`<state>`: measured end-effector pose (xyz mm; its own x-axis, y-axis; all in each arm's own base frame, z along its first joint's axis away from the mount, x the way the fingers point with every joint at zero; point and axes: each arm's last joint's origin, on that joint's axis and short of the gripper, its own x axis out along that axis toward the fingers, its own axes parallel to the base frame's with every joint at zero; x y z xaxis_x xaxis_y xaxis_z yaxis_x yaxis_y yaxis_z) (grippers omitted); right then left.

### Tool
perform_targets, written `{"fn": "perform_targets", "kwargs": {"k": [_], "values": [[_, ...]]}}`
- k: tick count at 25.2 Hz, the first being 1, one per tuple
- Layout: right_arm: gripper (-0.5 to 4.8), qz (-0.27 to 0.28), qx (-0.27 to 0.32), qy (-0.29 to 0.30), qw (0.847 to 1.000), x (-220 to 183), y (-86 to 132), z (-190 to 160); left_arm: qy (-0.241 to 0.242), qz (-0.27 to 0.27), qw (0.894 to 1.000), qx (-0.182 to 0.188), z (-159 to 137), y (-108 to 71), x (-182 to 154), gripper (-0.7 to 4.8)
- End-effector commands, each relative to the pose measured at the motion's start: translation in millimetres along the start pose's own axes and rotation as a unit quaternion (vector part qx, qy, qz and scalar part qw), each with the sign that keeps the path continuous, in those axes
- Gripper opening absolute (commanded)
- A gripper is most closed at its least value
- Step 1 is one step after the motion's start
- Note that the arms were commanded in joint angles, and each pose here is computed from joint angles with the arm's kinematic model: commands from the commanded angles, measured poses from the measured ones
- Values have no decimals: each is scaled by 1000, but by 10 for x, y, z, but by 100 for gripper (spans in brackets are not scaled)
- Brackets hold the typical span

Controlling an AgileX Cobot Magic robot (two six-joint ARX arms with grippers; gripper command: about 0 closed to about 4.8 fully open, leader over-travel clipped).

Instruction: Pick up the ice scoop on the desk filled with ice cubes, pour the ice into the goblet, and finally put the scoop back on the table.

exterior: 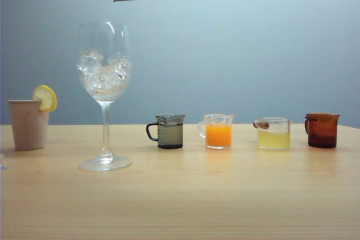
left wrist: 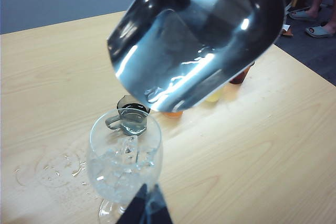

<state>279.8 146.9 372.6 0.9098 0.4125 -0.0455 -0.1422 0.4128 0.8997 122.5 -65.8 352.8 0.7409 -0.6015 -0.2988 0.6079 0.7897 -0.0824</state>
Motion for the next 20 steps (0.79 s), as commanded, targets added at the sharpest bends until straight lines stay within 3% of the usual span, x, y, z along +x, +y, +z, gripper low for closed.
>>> {"fn": "perform_targets", "kwargs": {"k": [1, 20], "values": [[-4, 13, 4, -13, 1000, -96, 79, 95, -8, -2, 1000, 5, 19, -3, -13, -6], [-4, -60, -3, -76, 995, -581, -47, 703, -8, -23, 1000, 6, 21, -15, -16, -6]]}}
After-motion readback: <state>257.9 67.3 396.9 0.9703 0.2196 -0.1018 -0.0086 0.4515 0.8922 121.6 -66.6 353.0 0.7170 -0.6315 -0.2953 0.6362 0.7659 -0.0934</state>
